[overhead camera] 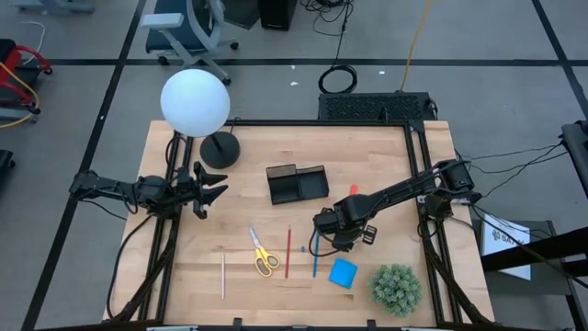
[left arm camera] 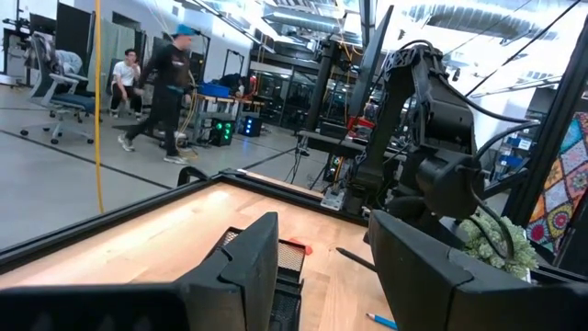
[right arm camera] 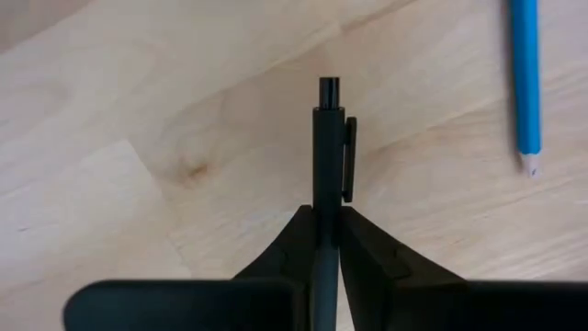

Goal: Pick and place office supplies into organizer
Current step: Put the black pen into the desk organizer

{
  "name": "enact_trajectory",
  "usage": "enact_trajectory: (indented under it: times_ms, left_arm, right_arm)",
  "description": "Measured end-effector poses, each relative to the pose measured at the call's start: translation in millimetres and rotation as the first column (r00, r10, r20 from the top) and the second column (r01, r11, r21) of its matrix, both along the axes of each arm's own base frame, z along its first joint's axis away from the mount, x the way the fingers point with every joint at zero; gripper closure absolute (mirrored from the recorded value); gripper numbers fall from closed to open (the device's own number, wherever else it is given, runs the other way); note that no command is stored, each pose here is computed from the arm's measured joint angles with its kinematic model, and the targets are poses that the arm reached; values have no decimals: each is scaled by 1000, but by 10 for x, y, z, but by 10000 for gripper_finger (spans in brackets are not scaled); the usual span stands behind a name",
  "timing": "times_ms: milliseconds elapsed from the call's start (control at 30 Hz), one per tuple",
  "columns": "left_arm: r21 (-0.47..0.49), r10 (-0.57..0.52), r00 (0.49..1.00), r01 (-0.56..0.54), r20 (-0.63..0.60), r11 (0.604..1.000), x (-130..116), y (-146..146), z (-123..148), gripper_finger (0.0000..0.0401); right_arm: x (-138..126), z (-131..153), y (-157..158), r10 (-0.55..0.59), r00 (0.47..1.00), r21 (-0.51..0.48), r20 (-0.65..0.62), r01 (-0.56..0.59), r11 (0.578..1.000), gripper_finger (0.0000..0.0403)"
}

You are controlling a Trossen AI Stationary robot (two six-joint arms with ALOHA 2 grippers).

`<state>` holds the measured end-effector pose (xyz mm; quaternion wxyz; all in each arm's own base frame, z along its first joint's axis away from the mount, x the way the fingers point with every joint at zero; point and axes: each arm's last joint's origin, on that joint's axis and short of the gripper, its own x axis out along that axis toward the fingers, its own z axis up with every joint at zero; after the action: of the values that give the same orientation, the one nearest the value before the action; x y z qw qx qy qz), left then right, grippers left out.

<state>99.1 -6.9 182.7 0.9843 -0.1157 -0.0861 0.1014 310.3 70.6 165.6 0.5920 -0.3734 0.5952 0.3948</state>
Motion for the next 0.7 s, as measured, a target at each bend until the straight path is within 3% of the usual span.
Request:
enact_trajectory:
  times_ms: [233, 500, 700]
  left_arm:
    - [0, 0, 1000, 0, 2, 1000, 0, 0, 1, 231]
    - [-3, 0, 1000, 0, 6, 1000, -1, 0, 5, 231]
    - [-6, -1, 1000, 1, 9, 1000, -1, 0, 8, 231]
  right_arm:
    - [59, 135, -7, -36, 999, -3, 4, 36, 999, 376]
    - [237, 352, -107, -146, 985, 33, 94, 144, 989, 370]
    - [371, 500, -200, -240, 960, 148, 144, 219, 965, 375]
